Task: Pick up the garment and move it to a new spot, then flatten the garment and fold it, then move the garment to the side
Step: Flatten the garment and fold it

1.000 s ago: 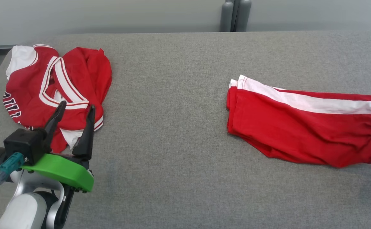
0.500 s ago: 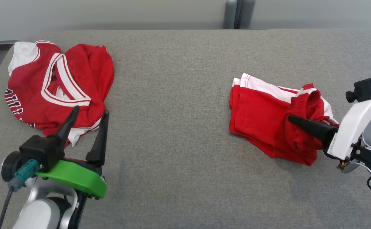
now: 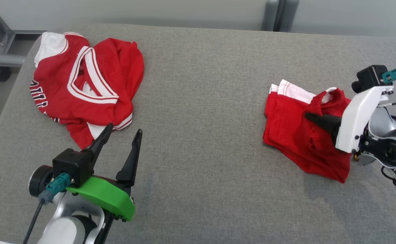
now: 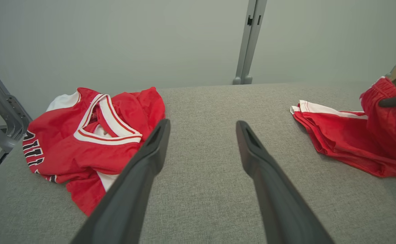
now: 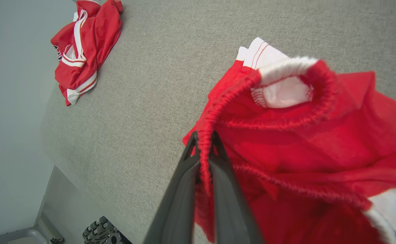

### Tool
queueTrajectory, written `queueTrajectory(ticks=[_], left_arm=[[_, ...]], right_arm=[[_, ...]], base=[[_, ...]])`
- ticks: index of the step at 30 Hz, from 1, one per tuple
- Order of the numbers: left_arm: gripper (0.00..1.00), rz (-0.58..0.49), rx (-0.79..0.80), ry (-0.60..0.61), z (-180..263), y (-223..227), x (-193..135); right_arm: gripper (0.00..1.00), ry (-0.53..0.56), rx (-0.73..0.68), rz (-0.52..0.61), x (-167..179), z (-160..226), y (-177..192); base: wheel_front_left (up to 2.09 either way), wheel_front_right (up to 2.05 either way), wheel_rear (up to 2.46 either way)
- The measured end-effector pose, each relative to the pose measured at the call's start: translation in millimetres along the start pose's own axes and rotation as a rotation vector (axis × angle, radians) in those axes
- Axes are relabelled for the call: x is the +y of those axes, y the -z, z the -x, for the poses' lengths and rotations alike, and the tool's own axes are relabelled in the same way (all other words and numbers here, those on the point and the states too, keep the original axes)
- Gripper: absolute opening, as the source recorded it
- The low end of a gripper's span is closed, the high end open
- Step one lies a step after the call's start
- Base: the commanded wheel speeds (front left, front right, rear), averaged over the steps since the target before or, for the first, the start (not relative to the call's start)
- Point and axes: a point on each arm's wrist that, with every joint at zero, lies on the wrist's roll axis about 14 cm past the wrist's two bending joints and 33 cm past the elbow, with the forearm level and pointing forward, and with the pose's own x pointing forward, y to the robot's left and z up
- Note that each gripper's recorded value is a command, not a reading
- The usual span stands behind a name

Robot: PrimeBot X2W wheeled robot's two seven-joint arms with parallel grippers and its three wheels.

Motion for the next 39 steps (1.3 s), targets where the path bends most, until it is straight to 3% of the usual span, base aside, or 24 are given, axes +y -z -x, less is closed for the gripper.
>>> queueTrajectory(ticks=[10, 11, 12, 13, 14, 15, 22, 30, 34, 39], left_arm=[[1.00, 0.016, 0.005, -0.038, 10.8, 2.9, 4.4], [1.00, 0.017, 0.006, -0.038, 12.1, 3.3, 3.8], [1.00, 0.019, 0.006, -0.040, 13.3, 3.5, 3.4], [1.00, 0.021, 0.004, -0.043, 14.5, 3.2, 3.3], [1.00, 0.024, 0.000, -0.048, 15.5, 2.3, 3.8], [1.00, 0.028, -0.004, -0.058, 17.7, 1.8, 5.4], [1.00, 0.029, -0.011, -0.099, 29.0, 1.6, 16.3], [1.00, 0.034, -0.028, -0.083, 27.0, -0.5, 12.6], [1.00, 0.033, -0.050, -0.062, 21.5, -6.8, 7.7], [1.00, 0.033, -0.087, -0.041, 16.9, -15.5, 3.3]], right_arm=[[0.00, 0.000, 0.048, 0.132, 19.2, -22.2, -15.3], [0.04, 0.000, 0.052, 0.141, 21.4, -24.2, -15.5], [0.16, 0.002, 0.052, 0.151, 23.1, -26.2, -16.3], [0.39, 0.004, 0.052, 0.163, 24.9, -27.8, -17.5], [0.93, 0.006, 0.047, 0.174, 27.3, -29.5, -20.0], [1.00, 0.006, 0.028, 0.192, 33.2, -32.0, -26.8], [1.00, 0.002, -0.024, 0.335, 61.0, -29.6, -44.4], [1.00, -0.080, -0.190, 0.343, 95.4, -7.0, -70.6], [1.00, -0.021, -0.264, 0.347, 72.1, 10.9, -76.8], [1.00, 0.074, -0.301, 0.264, 27.0, 28.3, -53.5]], base=[[0.00, 0.00, 0.00], [0.00, 0.00, 0.00], [0.00, 0.00, 0.00], [0.00, 0.00, 0.00], [0.00, 0.00, 0.00], [0.00, 0.00, 0.00], [0.00, 0.00, 0.00], [0.00, 0.00, 0.00], [0.00, 0.00, 0.00], [0.00, 0.00, 0.00]])
